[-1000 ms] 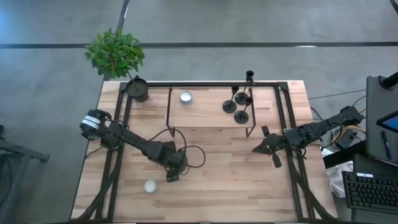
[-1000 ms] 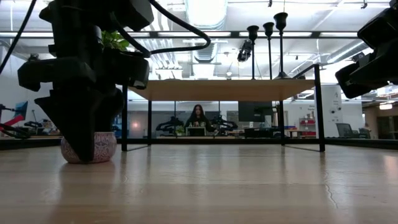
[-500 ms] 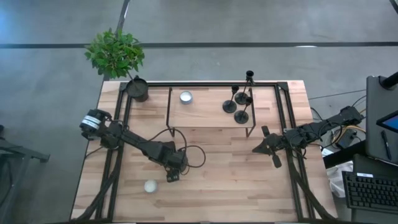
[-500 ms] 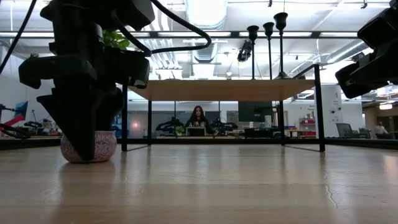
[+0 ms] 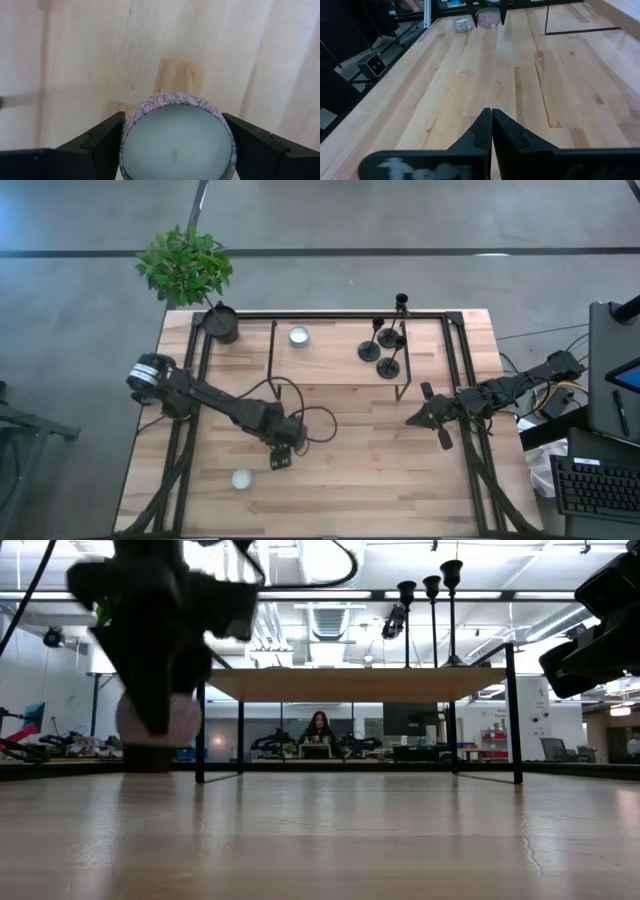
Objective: Pick & Place candle stick holders
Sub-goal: Put the pink scented candle on the shelf
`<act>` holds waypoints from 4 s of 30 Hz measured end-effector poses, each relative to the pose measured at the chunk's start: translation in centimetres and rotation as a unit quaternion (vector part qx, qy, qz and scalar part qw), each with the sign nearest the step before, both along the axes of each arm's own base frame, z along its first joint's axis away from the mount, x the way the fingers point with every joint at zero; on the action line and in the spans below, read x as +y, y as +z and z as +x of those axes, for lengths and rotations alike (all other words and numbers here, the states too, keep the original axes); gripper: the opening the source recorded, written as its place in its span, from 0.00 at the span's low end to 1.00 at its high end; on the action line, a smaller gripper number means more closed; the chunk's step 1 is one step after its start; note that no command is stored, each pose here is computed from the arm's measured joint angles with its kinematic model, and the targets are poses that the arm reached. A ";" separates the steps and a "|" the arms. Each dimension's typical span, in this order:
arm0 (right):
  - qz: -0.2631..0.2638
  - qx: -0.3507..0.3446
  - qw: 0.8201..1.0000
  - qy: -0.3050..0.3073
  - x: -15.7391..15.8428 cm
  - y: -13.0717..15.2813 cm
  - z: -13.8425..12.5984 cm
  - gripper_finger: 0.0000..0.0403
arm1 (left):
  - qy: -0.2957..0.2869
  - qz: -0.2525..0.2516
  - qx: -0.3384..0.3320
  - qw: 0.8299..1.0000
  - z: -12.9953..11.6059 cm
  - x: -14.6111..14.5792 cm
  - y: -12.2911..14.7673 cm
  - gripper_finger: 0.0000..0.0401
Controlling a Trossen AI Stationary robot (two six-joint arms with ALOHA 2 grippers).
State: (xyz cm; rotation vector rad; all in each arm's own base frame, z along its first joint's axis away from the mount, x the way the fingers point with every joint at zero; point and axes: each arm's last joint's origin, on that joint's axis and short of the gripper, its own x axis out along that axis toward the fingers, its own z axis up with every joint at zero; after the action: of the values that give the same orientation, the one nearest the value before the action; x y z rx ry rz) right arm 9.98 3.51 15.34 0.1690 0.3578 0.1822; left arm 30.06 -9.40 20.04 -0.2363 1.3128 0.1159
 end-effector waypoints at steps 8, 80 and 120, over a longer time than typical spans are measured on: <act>0.000 0.000 1.000 0.000 0.0 0.0 0.0 0.02 | -0.004 0.012 -0.008 1.000 1.6 1.7 5.3 0.73; 0.000 0.000 1.000 0.000 0.0 0.0 0.0 0.02 | -0.044 0.056 -0.011 0.997 -0.1 22.2 11.2 0.73; 0.000 0.000 1.000 0.000 0.0 0.0 0.0 0.02 | -0.039 0.061 -0.013 0.997 0.0 22.3 10.2 0.79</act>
State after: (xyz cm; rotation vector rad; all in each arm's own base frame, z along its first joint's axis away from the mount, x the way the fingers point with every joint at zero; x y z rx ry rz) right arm 9.98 3.51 15.34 0.1690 0.3576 0.1821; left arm 30.02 12.87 30.21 -0.0823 1.2816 0.1272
